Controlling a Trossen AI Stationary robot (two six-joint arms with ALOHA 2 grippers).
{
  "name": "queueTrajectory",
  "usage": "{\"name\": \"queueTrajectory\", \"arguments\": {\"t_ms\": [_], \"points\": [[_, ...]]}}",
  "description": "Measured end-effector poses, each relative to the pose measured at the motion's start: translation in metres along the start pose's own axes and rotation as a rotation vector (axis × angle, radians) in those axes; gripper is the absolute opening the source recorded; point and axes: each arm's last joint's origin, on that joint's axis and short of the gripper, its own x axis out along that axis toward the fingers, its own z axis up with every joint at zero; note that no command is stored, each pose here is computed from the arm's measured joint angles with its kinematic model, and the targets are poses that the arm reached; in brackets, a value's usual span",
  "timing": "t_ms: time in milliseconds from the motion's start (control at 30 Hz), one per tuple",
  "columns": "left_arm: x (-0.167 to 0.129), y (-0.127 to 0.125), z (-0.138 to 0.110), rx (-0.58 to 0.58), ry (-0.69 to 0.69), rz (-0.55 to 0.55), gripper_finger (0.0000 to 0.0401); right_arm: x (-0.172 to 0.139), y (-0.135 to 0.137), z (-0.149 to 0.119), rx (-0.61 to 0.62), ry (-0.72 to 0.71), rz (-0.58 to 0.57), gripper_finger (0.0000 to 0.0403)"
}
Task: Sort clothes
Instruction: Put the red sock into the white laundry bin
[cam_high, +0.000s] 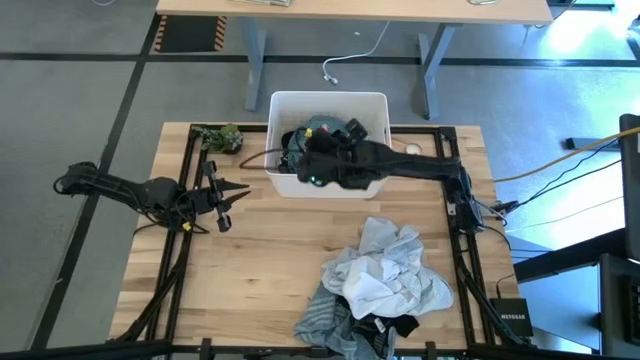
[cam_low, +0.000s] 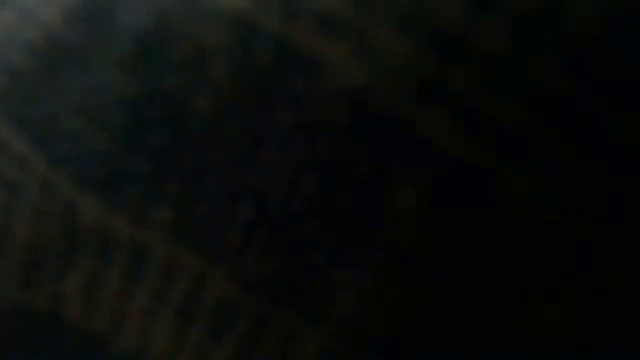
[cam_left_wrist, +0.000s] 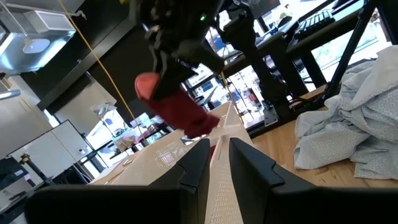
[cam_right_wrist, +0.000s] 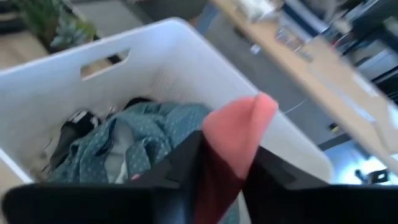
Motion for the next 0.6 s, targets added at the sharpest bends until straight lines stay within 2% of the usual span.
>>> {"name": "queueTrajectory", "arguments": {"t_ms": [200, 300, 400, 600], "points": [[0.0, 0.0, -0.001, -0.017, 0.005, -0.004, 0.0056, 0.012, -0.007, -0.002, -0.028, 0.112, 0.102, 0.0196], [0.0, -0.001, -0.001, -0.02, 0.007, -0.005, 0.0056, 0.009, -0.004, -0.007, -0.032, 0.172, 0.175, 0.0227], [0.0, -0.001, -0.001, -0.02, 0.007, -0.006, 0.0056, -0.002, 0.003, -0.014, -0.045, 0.228, 0.254, 0.0242], [0.0, -0.001, -0.002, -0.015, 0.018, -0.014, 0.0056, -0.043, 0.014, -0.032, -0.09, 0.262, 0.296, 0.0244]]}}
